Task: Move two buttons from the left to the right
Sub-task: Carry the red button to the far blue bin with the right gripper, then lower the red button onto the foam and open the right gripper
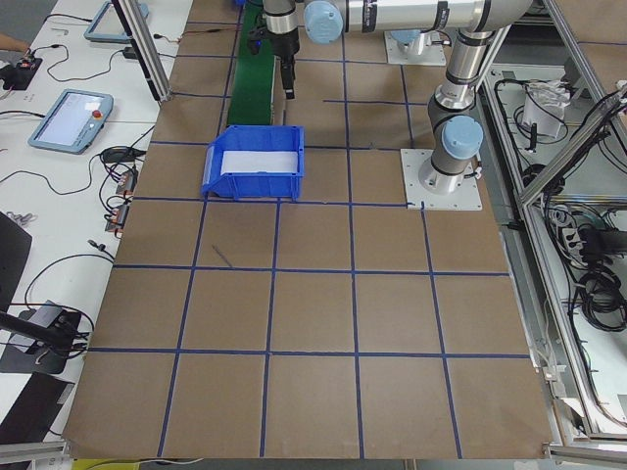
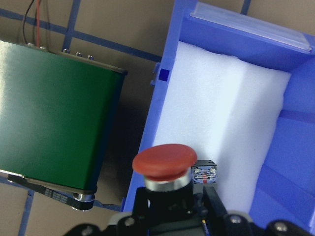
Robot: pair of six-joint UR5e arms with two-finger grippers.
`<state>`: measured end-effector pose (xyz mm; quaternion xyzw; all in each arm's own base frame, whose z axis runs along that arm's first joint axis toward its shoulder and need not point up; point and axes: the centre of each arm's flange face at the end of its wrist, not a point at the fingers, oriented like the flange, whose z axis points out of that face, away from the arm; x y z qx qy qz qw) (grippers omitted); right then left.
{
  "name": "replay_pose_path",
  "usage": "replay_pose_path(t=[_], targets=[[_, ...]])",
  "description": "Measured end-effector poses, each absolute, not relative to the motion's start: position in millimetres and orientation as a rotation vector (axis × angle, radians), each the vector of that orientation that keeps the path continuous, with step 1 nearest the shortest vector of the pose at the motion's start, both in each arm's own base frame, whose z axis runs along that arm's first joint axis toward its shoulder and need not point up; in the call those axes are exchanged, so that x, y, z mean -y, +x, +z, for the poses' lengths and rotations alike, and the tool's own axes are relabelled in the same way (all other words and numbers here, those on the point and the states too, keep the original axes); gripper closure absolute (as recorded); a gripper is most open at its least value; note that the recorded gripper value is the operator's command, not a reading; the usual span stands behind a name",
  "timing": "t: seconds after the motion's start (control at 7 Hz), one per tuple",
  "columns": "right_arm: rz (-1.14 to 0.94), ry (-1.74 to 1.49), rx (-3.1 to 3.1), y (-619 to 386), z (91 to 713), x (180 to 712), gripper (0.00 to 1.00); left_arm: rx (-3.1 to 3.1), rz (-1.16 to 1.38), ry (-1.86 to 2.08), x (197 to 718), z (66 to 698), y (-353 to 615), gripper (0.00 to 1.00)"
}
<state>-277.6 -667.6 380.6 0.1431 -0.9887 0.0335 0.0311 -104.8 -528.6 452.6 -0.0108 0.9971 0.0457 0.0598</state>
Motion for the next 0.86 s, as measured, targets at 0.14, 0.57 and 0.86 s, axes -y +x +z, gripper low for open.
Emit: replay_pose_path(t=[0.14, 0.57, 0.86], targets=[[0.108, 0.428, 3.044, -290.9, 376.0, 675.2, 0.91, -3.018, 0.138, -0.032, 528.0, 453.0, -105.0, 0.0], [0.091, 0.412, 3.061, -320.4, 337.8, 702.0, 0.91, -3.018, 0.139, -0.032, 527.7, 453.1, -105.2, 0.0], [0.078, 0.4, 3.081, -334.4, 299.9, 710.8, 0.91, -3.018, 0.138, -0.032, 527.3, 453.6, -105.2, 0.0]])
